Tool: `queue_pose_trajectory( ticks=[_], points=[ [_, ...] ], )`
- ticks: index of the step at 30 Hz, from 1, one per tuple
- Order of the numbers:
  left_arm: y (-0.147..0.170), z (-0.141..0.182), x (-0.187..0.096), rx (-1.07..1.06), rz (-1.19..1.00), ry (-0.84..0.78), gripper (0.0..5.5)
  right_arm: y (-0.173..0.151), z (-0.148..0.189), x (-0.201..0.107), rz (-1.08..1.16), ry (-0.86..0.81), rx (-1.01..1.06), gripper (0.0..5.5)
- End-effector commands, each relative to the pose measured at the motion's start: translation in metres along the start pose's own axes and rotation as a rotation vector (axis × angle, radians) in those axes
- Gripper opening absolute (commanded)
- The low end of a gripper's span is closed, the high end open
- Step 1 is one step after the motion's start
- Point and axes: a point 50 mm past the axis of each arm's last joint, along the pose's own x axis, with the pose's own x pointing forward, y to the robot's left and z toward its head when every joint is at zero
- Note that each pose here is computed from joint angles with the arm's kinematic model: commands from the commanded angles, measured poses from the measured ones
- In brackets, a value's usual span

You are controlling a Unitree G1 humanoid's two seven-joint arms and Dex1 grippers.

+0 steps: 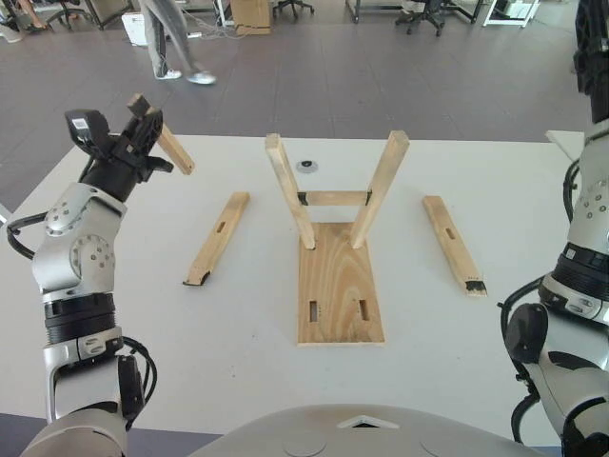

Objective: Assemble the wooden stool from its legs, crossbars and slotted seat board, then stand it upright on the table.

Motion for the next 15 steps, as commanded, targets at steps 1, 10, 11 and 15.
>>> queue_pose_trajectory(
  ticks=[1, 10, 11, 15],
  points=[
    [0.002, -0.026, -0.005, 0.002, 0.017, 0.040, 0.41, -0.034, -0.038, -0.017, -0.091, 0.117, -0.082, 2.50],
    [0.001, -0.062, -0.016, -0.035, 0.054, 0.111, 0.41, -0.045, -0.059, -0.028, -0.165, 0.160, 0.025, 2.50],
    [0.001, -0.065, -0.017, -0.038, 0.058, 0.120, 0.41, -0.045, -0.060, -0.029, -0.173, 0.165, 0.040, 2.50],
    [0.001, -0.066, -0.017, -0.036, 0.058, 0.116, 0.41, -0.046, -0.060, -0.029, -0.175, 0.166, 0.045, 2.50]
  ],
)
